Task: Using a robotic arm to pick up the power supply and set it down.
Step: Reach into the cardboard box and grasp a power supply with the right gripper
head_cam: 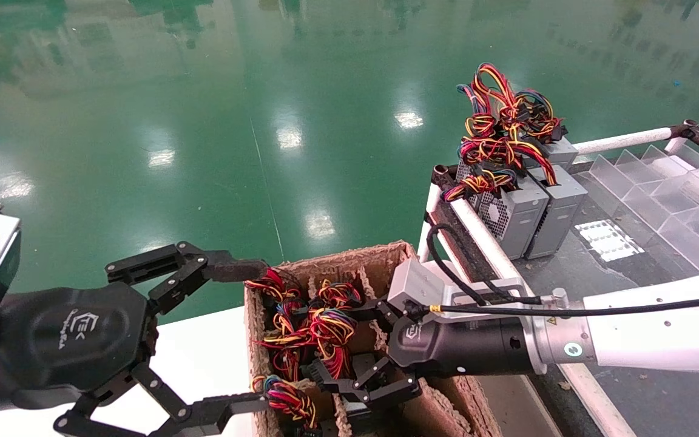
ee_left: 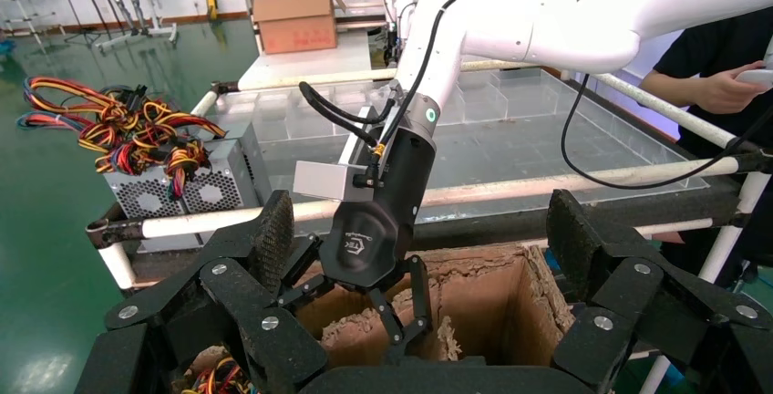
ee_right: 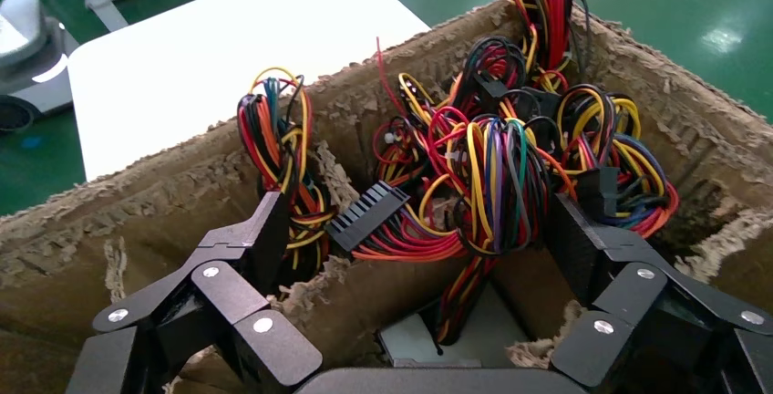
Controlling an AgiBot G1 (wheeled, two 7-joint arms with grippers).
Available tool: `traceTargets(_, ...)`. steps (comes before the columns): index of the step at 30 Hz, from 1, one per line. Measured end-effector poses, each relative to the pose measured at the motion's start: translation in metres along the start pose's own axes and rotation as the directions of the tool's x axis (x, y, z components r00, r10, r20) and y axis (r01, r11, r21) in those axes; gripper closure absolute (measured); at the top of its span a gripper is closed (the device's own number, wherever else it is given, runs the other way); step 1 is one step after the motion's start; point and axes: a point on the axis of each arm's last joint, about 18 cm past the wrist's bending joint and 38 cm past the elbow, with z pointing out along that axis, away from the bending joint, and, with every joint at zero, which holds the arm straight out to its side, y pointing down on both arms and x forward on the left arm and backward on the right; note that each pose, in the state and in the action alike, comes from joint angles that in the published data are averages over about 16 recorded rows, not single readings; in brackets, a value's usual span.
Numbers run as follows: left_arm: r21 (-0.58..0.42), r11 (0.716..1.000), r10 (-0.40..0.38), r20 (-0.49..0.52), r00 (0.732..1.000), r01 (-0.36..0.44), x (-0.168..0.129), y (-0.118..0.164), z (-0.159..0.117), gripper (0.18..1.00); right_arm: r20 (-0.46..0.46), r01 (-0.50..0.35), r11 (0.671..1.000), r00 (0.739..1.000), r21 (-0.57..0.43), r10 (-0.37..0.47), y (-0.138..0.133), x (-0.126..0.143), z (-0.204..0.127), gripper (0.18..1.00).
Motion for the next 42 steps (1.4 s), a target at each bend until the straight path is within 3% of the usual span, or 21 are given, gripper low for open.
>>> traceTargets(12,0.000,1.000,0.000,0.000,1.000,0.000,0.000,0.000,0.000,0.184,0.001,-0.006,1.000,1.000,0.009,0.006,0.005,0.000,0.004,0.260)
traceTargets(18,0.000,1.000,0.000,0.000,1.000,0.000,0.000,0.000,0.000,0.184,-0.017,-0.011,1.000,1.000,0.011,0.011,0.008,0.003,0.005,0.349)
traceTargets(34,0.000,1.000,0.000,0.000,1.000,0.000,0.000,0.000,0.000,0.184,-0.060,-0.030,0.999,0.998,0.017,0.031,0.013,0.009,0.008,0.713)
traceTargets(42,0.000,1.000,0.000,0.000,1.000,0.000,0.000,0.000,0.000,0.184,-0.070,-0.034,0.999,0.997,0.021,0.035,0.014,0.010,0.010,0.852)
